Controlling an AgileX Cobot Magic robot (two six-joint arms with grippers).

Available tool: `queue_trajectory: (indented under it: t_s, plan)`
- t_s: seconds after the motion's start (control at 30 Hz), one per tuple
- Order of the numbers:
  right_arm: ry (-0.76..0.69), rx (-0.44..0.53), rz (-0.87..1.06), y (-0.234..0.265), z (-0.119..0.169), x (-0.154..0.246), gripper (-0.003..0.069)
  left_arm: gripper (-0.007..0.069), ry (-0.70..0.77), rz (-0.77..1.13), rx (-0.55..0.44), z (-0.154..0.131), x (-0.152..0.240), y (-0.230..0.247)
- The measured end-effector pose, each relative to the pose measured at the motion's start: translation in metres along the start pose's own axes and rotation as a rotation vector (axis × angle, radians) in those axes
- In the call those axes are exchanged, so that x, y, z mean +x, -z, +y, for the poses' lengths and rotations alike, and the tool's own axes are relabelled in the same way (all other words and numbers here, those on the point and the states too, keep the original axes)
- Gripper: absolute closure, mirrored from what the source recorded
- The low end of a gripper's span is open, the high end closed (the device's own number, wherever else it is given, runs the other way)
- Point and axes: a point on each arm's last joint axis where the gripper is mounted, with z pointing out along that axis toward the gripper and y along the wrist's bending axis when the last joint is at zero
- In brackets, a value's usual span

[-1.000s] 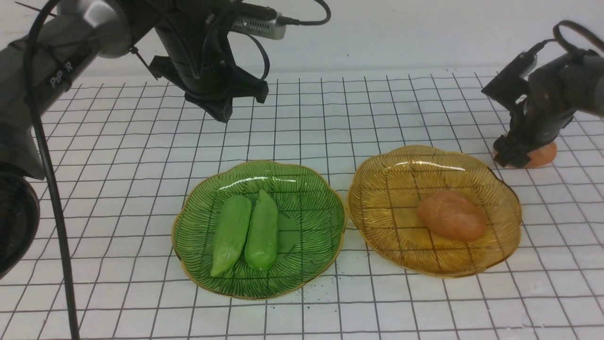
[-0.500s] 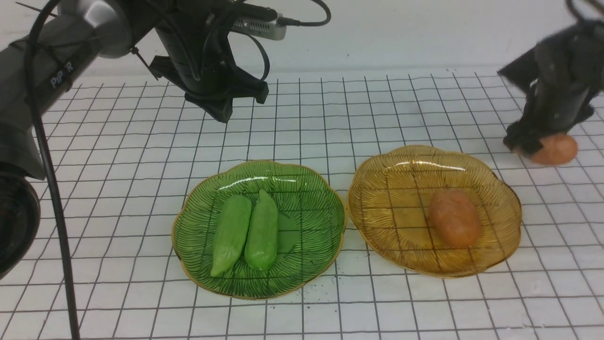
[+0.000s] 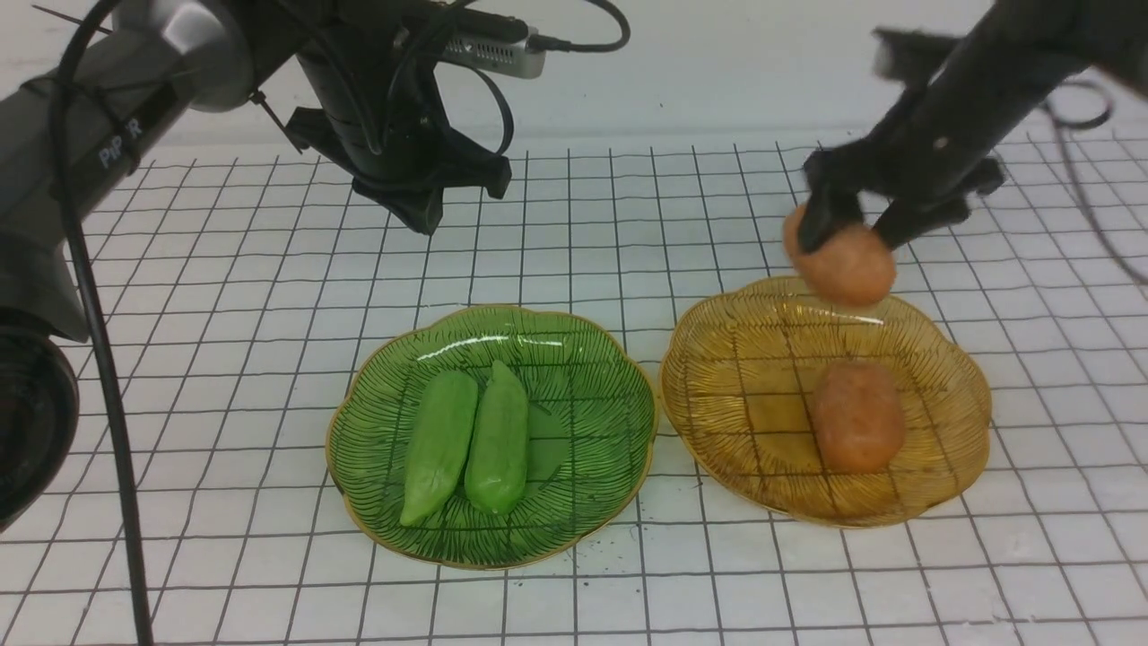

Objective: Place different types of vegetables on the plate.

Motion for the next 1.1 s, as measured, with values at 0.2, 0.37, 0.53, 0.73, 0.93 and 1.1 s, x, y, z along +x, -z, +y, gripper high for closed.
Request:
queue_trajectory:
  t_s: [0.2,0.37,0.53,0.73,0.93,1.1]
  plan:
    - [0.103,0.047,0.058,-0.015,0.028,0.009,0.012,0.0633,0.0,0.0,0.0,0.0,0.0,0.0]
    - [0.113,0.077,0.082,-0.022,0.05,0.014,-0.0005,0.0633,0.0,0.0,0.0,0.0,0.0,0.0]
    - [0.101,0.078,0.096,-0.019,0.056,0.023,-0.0029,0.0633,0.0,0.0,0.0,0.0,0.0,0.0]
    - [0.098,0.087,0.016,0.045,0.062,0.044,0.0029,0.0633,0.0,0.0,0.0,0.0,0.0,0.0]
    - [0.107,0.086,-0.142,0.144,0.069,0.103,0.0177,0.0633,0.0,0.001,0.0,0.0,0.0,-0.001]
    - [0.084,0.084,-0.227,0.191,0.069,0.161,0.0289,0.0633,0.0,0.001,0.002,0.0,0.0,-0.001]
